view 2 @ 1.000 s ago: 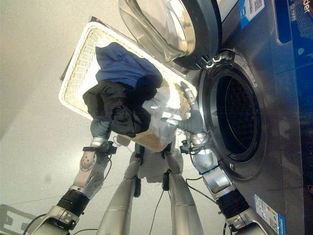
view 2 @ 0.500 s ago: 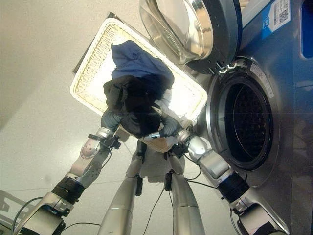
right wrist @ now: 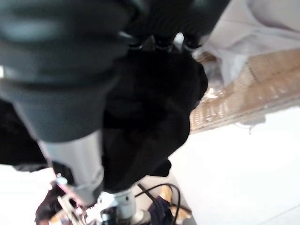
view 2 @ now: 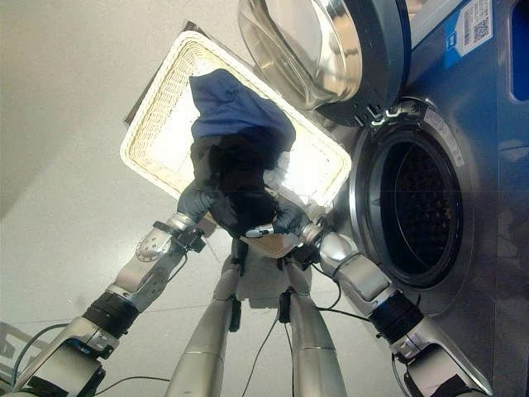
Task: Put the clothes into the washing machine.
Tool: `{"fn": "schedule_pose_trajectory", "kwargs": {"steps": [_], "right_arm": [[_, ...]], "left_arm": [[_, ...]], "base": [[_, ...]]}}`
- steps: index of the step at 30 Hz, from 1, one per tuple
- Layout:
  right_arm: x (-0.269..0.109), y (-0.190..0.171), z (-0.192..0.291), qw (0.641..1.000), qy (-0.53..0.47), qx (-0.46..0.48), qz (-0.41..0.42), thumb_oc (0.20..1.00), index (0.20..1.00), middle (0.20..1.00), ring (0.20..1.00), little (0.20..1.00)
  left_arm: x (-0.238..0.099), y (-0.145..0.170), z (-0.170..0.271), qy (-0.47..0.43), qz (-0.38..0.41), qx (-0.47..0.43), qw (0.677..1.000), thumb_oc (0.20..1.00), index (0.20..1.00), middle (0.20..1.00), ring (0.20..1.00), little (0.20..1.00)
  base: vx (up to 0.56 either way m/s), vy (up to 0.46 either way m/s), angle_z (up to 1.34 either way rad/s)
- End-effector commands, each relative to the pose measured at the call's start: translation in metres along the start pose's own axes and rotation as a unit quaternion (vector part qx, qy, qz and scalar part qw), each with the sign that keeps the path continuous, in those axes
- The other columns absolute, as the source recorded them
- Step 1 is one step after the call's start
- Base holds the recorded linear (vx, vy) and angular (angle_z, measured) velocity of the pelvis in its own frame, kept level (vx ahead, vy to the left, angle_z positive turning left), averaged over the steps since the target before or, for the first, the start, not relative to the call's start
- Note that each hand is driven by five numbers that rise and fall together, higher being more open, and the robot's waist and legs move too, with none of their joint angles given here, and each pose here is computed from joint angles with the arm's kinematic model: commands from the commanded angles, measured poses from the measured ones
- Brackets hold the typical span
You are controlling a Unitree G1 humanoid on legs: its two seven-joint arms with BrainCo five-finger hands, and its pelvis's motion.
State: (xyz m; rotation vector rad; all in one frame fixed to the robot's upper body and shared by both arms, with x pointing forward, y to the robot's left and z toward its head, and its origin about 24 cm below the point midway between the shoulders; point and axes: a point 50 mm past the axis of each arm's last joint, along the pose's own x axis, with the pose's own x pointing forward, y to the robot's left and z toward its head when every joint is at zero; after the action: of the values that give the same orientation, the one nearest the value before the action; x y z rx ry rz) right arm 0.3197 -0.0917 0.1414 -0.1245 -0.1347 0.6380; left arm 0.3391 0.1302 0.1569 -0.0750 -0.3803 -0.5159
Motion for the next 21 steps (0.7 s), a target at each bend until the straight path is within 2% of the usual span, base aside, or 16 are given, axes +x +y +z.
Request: {"fn": "schedule_pose_trajectory", "kwargs": {"steps": [1,3,4,6,7,13,17,21], "right_arm": [[0.001,0.020,0.002,0.995,-0.031,0.097,-0.001,1.000,1.000,1.000,1.000,1.000],[0.000,0.020,-0.001,0.992,-0.030,0.121,-0.011,1.000,1.000,1.000,1.000,1.000],[-0.006,0.016,-0.007,0.982,-0.043,0.177,-0.056,1.000,1.000,1.000,1.000,1.000],[-0.007,0.014,-0.009,0.980,-0.046,0.184,-0.069,1.000,1.000,1.000,1.000,1.000],[-0.014,0.008,-0.009,0.973,-0.076,0.179,-0.124,1.000,1.000,1.000,1.000,1.000],[-0.047,-0.013,0.013,0.929,-0.212,0.072,-0.294,1.000,1.000,1.000,1.000,1.000],[-0.056,-0.020,0.025,0.905,-0.254,0.029,-0.339,1.000,1.000,1.000,1.000,1.000],[-0.057,-0.026,0.028,0.896,-0.266,0.025,-0.355,1.000,1.000,1.000,1.000,1.000]], "left_arm": [[0.010,-0.043,0.028,-0.114,-0.058,-0.030,0.991,0.200,0.200,0.200,0.200,0.200],[0.009,-0.040,0.028,-0.119,-0.036,-0.032,0.992,0.200,0.200,0.200,0.200,0.200],[0.004,-0.029,0.025,-0.134,0.040,-0.043,0.989,0.200,0.200,0.200,0.200,0.200],[0.002,-0.027,0.025,-0.139,0.056,-0.041,0.988,0.200,0.200,0.200,0.200,0.200],[-0.003,-0.021,0.023,-0.149,0.094,-0.038,0.984,0.200,0.200,0.200,0.200,0.200],[-0.018,-0.013,0.021,-0.165,0.195,-0.009,0.967,0.200,0.200,0.200,0.200,0.200],[-0.020,-0.008,0.021,-0.165,0.222,-0.005,0.961,0.200,0.200,0.200,0.200,0.200],[-0.022,-0.003,0.019,-0.164,0.232,-0.007,0.959,0.200,0.200,0.200,0.200,0.200]], "base": [[0.00,0.036,-0.02],[0.00,0.022,-0.01],[-0.01,0.034,-0.02],[0.00,0.028,-0.03],[0.00,0.020,-0.06],[0.01,0.043,-0.05],[0.01,0.041,-0.10],[0.01,0.023,-0.12]]}}
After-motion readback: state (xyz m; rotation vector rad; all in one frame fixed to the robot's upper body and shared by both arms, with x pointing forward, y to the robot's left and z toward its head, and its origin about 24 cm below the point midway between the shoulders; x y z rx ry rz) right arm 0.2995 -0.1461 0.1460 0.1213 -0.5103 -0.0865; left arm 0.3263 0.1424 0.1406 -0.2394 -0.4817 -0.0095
